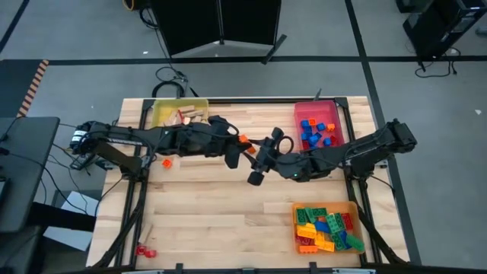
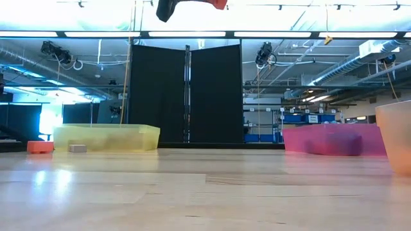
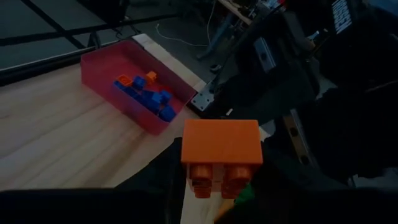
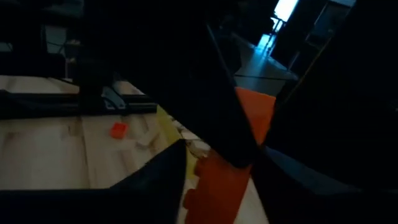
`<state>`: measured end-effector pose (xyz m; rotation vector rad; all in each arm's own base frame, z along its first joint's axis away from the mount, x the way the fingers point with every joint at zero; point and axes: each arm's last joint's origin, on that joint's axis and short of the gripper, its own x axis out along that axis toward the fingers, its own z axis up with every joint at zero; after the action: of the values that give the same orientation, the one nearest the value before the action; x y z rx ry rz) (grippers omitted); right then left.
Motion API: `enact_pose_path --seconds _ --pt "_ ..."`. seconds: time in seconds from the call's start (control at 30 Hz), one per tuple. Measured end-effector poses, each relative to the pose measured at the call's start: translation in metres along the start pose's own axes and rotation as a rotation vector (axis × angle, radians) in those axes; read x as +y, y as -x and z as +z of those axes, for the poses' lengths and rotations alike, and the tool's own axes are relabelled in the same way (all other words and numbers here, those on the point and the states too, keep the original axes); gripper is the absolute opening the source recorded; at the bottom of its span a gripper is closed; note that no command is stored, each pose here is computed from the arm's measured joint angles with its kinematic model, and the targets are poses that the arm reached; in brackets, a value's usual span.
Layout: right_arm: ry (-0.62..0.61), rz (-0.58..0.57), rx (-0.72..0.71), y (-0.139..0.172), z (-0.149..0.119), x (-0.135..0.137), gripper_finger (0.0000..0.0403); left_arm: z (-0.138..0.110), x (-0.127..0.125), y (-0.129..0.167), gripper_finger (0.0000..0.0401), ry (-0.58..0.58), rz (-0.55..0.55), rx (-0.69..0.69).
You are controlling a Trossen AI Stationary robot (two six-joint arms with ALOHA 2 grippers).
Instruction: Sort blocks by size
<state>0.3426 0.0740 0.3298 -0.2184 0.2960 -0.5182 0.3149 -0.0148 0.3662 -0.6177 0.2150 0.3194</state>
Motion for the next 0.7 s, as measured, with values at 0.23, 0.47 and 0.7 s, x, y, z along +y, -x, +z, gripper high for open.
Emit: enact_pose_path --seconds 0.23,0.47,0.7 --pt "-0.015 -0.015 0.025 -0.001 -0.002 -0.002 0.0111 -0.001 0.002 0.000 0.0174 0.002 0.007 0.017" --pt "0.017 0.011 0.092 0.008 -0.006 -0.008 0.0110 0.005 0.006 -0.003 0.0227 -0.017 0.001 -0.003" --pt "-0.191 -0.042 0.284 0.053 -0.015 -0.046 0.0109 0.011 0.009 -0.004 0.0256 -0.053 0.002 -0.038"
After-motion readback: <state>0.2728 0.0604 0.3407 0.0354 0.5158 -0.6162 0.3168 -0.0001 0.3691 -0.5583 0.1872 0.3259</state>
